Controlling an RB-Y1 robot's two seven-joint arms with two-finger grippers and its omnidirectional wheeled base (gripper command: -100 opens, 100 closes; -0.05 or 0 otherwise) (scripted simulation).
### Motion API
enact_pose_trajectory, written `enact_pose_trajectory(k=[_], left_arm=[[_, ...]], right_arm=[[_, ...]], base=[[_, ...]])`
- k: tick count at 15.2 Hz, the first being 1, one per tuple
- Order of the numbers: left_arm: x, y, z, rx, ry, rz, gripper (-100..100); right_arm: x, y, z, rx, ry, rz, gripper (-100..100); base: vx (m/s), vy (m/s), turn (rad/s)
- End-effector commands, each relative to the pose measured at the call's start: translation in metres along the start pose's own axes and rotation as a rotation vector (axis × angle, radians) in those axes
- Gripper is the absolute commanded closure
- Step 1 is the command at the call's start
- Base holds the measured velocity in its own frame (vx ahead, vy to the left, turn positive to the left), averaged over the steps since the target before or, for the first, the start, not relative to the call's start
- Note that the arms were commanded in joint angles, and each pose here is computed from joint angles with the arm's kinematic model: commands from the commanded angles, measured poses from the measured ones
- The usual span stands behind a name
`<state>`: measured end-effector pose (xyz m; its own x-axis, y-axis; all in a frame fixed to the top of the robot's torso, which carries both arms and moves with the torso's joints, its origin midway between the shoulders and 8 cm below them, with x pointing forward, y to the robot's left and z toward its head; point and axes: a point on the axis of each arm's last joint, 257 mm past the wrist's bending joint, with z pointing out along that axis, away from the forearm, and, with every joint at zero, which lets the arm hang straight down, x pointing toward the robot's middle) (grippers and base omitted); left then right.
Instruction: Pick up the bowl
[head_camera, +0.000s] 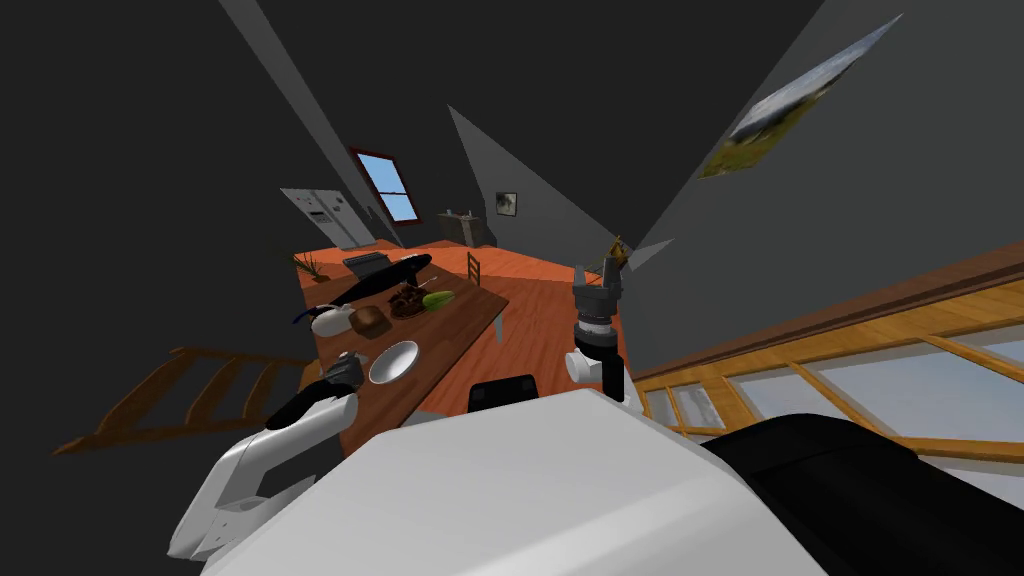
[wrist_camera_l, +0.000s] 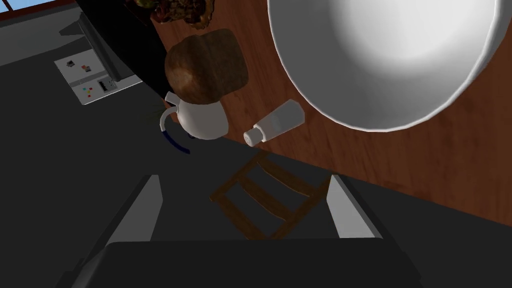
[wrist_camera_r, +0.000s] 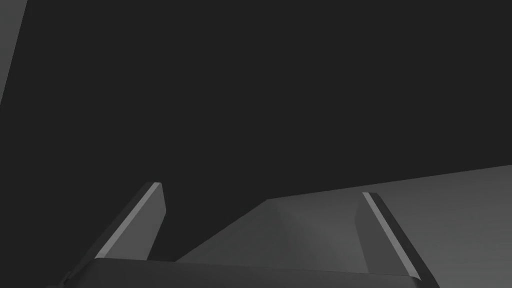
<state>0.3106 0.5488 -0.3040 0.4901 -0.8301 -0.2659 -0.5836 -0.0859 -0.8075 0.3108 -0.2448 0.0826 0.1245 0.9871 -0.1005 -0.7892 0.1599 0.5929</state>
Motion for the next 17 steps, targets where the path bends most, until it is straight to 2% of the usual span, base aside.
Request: enact_pose_trajectory(k=[1, 2, 3, 5, 6, 8, 9, 14, 15, 17], left_arm=[[-0.006, 0.016, 0.000, -0.056, -0.012, -0.017, -100], [-0.006, 0.017, 0.000, -0.062, -0.013, -0.017, -100], [-0.014, 0.031, 0.001, -0.105, -0.026, -0.041, -100], [-0.014, 0.038, 0.000, -0.131, -0.028, -0.041, -100], [-0.020, 0.050, 0.000, -0.168, -0.040, -0.066, -100], [-0.021, 0.057, -0.001, -0.199, -0.042, -0.067, -100], [-0.026, 0.071, -0.003, -0.243, -0.053, -0.092, -100], [-0.030, 0.095, -0.008, -0.328, -0.065, -0.119, -100], [-0.033, 0.109, -0.011, -0.371, -0.073, -0.144, -100], [-0.033, 0.113, -0.012, -0.389, -0.073, -0.145, -100]], right_arm=[[0.000, 0.000, 0.000, 0.000, 0.000, 0.000, 0], [0.000, 0.000, 0.000, 0.000, 0.000, 0.000, 0], [0.000, 0.000, 0.000, 0.000, 0.000, 0.000, 0], [0.000, 0.000, 0.000, 0.000, 0.000, 0.000, 0], [0.000, 0.000, 0.000, 0.000, 0.000, 0.000, 0], [0.000, 0.000, 0.000, 0.000, 0.000, 0.000, 0], [0.000, 0.000, 0.000, 0.000, 0.000, 0.000, 0], [0.000, 0.000, 0.000, 0.000, 0.000, 0.000, 0], [0.000, 0.000, 0.000, 0.000, 0.000, 0.000, 0], [0.000, 0.000, 0.000, 0.000, 0.000, 0.000, 0]], base=[[-0.018, 0.021, -0.247], [-0.014, 0.023, -0.085], [-0.022, 0.028, -0.223], [-0.022, 0.031, -0.152], [-0.022, 0.024, -0.209], [-0.015, 0.027, -0.141], [-0.015, 0.024, -0.159], [-0.017, 0.025, -0.167], [-0.014, 0.024, -0.177], [-0.012, 0.025, -0.142]])
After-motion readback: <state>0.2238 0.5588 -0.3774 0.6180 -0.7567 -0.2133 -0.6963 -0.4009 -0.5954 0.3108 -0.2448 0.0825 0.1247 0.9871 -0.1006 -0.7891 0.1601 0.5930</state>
